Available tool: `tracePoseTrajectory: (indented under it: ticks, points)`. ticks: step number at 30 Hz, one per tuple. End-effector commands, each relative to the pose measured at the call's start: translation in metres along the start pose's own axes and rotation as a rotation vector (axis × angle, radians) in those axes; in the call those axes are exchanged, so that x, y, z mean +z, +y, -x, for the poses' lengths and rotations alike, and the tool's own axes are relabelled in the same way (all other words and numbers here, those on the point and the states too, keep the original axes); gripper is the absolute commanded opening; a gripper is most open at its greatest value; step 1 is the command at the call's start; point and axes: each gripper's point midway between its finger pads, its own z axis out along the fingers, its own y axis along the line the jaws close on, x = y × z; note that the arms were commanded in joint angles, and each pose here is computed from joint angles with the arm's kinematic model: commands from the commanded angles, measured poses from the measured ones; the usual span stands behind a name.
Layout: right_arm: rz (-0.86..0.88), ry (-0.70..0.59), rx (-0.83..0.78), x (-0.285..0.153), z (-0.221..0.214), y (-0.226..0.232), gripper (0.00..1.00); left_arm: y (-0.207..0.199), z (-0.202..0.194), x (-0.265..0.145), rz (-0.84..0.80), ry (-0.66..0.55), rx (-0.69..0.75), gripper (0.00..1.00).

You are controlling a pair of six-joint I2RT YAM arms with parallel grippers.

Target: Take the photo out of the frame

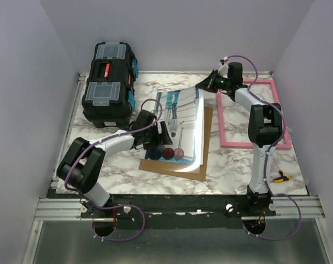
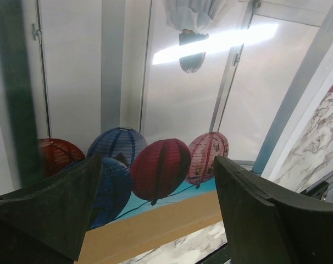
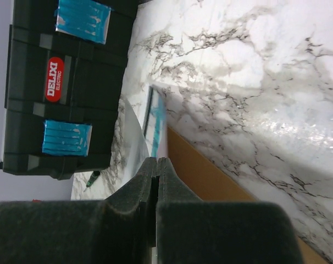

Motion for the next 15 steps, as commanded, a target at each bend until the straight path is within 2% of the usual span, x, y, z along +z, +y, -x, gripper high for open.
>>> tracePoseTrajectory:
  ticks: [1, 5, 10, 15]
  points:
    - [0.019, -0.081, -0.042, -0.028, 0.038, 0.034, 0.00, -0.004, -0.004, 0.000, -0.026, 0.003, 0.012, 0.85]
    - [-0.032, -0.096, -0.059, -0.034, 0.042, 0.031, 0.00, -0.010, -0.001, -0.009, -0.045, -0.011, 0.026, 0.86]
    - [-0.045, -0.053, -0.009, -0.028, 0.020, 0.011, 0.00, -0.010, -0.004, -0.003, -0.052, 0.012, 0.010, 0.86]
    - [-0.108, -0.144, -0.059, -0.041, 0.044, 0.010, 0.00, 0.005, -0.012, 0.001, -0.012, 0.009, -0.016, 0.86]
